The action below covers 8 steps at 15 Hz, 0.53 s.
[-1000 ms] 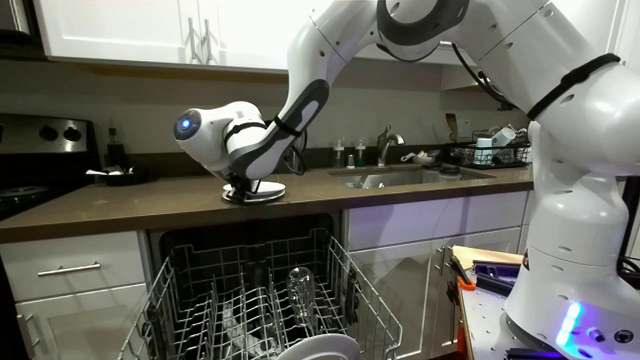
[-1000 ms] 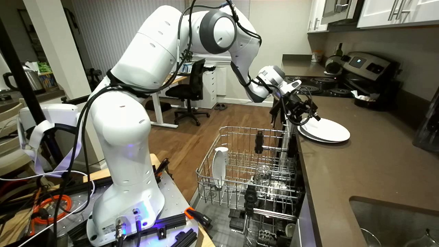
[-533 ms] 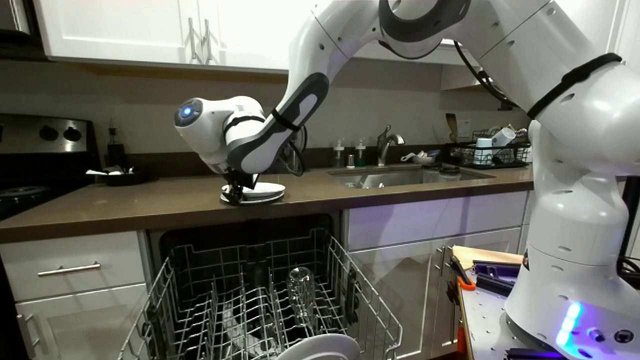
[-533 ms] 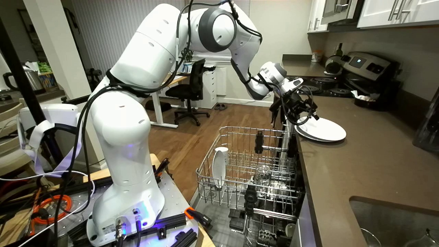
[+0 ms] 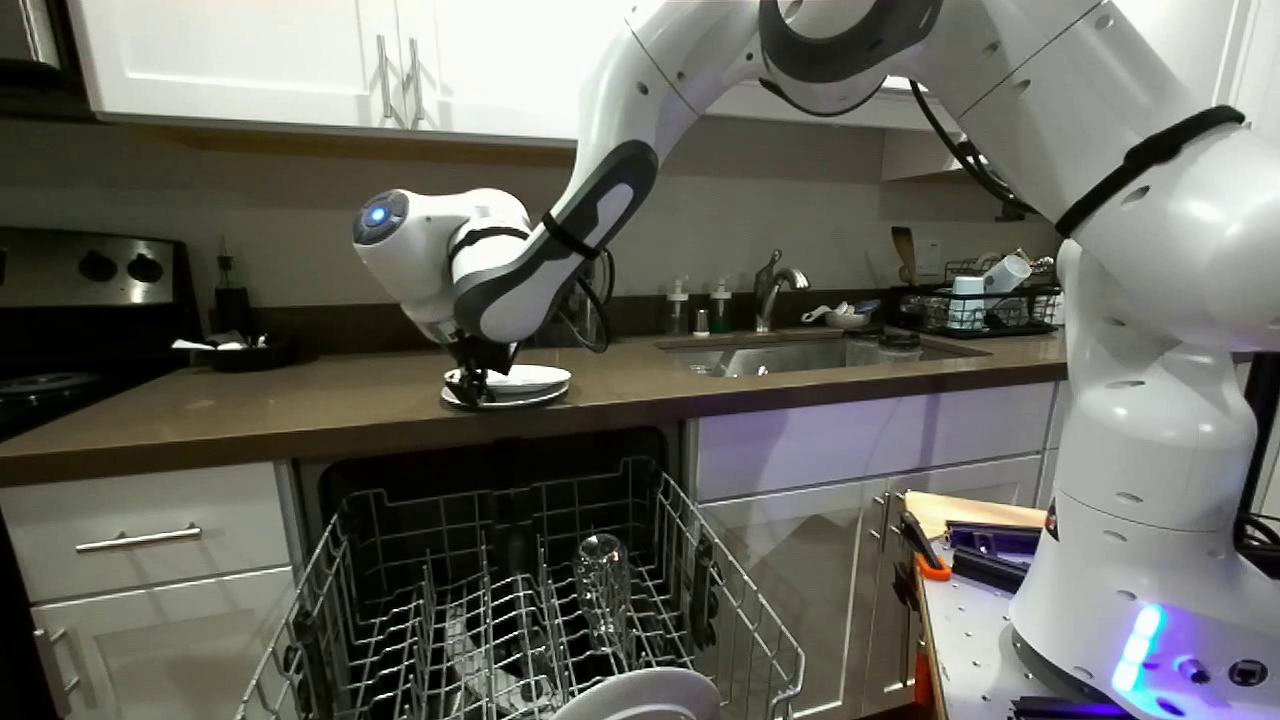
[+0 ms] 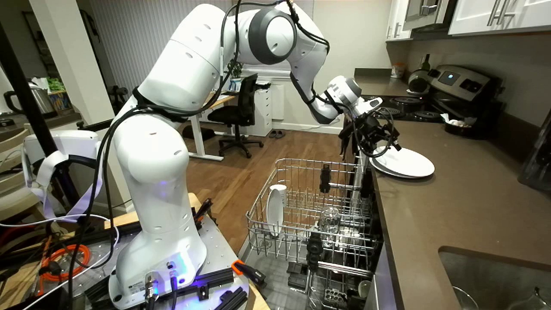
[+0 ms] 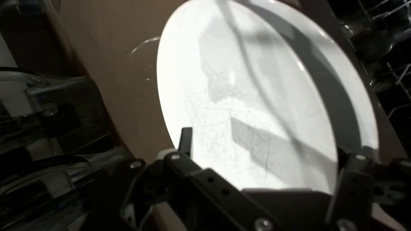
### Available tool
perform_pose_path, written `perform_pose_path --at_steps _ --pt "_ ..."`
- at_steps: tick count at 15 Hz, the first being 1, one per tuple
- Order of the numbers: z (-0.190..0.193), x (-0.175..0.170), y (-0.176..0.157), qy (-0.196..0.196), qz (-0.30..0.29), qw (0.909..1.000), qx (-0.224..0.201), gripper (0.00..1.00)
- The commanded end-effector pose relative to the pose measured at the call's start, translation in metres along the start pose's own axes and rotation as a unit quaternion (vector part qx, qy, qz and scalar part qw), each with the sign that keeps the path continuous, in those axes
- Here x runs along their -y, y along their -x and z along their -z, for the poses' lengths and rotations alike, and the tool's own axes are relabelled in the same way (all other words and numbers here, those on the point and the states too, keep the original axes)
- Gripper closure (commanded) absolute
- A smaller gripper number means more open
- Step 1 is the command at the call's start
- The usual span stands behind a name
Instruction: Remove the plate from the dishwasher and put it on the counter
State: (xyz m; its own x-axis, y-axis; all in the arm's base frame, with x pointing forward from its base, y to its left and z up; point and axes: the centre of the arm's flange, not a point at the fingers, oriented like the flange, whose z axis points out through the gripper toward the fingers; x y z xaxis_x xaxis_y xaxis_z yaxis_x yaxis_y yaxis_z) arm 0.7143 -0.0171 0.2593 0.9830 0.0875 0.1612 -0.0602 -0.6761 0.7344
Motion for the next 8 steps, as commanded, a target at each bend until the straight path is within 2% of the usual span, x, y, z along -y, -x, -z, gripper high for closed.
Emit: perform_pose_path --at_steps 1,8 --pt "0.0055 -0.0128 0.0016 -0.016 0.006 0.9999 0.003 0.12" --pt "0.0121 -0.0160 0.0011 -0.033 0.002 0.9995 0.003 0.14"
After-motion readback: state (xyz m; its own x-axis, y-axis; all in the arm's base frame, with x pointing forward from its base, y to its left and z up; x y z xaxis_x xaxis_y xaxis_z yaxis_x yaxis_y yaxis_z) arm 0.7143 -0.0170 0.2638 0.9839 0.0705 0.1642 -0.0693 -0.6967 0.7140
